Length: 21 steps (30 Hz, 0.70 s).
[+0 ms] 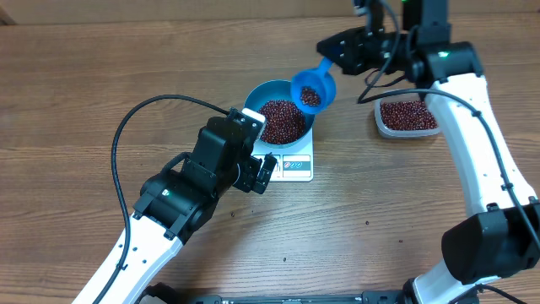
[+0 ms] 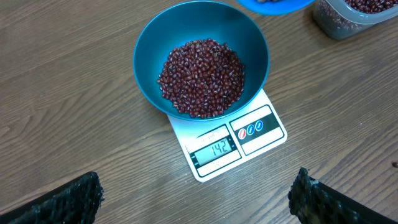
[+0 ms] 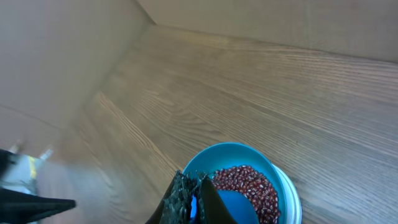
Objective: Scoop item into bowl and weigh 150g on scale
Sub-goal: 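Lift the scoop and carry it over the teal bowl, then tilt the scoop slowly with the right gripper, trickling beans into bowl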
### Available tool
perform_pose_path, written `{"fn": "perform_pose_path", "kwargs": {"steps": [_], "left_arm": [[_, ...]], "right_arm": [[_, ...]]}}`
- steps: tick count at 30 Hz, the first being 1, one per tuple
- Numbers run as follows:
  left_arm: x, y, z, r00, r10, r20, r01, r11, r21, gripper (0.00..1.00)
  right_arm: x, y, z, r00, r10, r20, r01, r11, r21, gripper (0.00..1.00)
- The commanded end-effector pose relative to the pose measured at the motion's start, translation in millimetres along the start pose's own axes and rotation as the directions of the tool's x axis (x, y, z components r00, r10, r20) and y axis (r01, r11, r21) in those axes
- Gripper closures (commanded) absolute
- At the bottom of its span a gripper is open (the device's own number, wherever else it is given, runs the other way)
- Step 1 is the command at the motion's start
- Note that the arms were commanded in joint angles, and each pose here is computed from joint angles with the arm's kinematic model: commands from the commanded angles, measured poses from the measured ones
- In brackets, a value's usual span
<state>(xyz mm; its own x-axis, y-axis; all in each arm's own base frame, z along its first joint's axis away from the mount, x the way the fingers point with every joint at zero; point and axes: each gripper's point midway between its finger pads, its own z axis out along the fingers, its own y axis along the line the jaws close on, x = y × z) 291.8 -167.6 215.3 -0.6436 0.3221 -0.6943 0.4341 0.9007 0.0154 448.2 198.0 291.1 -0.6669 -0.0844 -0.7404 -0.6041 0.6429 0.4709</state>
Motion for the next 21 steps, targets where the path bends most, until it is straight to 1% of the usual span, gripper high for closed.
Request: {"fn": "perform_pose_path", "kwargs": {"steps": [1,4,8,15,21], "left_arm": [[2.5,1.4,3.5,1.0,-0.005,-0.009,0.005,1.0,-0.01,0.0],[2.5,1.4,3.5,1.0,-0.005,-0.009,0.005,1.0,-0.01,0.0],[2.5,1.4,3.5,1.0,-0.005,-0.009,0.005,1.0,-0.01,0.0],[2.5,1.4,3.5,1.0,-0.005,-0.009,0.005,1.0,-0.01,0.0],[2.5,1.4,3.5,1.0,-0.005,-0.009,0.005,1.0,-0.01,0.01]], "right_arm": [[-16.1,15.6,-1.5,0.991,-0.134,0.027,0.131,0.986,0.106,0.96],[-12.4,24.3,10.9,0.975,-0.22,-0.002,0.218,0.964,0.153,0.96],[-11.1,29.1,21.7,0.961,-0.277,-0.028,0.275,0.932,0.235,0.96],[-15.1,40.3,31.4,0.946,-0.323,-0.024,0.316,0.903,0.29,0.96],[-16.4,46.2,34.2,0.942,-0.335,-0.016,0.326,0.902,0.283,0.96]]}}
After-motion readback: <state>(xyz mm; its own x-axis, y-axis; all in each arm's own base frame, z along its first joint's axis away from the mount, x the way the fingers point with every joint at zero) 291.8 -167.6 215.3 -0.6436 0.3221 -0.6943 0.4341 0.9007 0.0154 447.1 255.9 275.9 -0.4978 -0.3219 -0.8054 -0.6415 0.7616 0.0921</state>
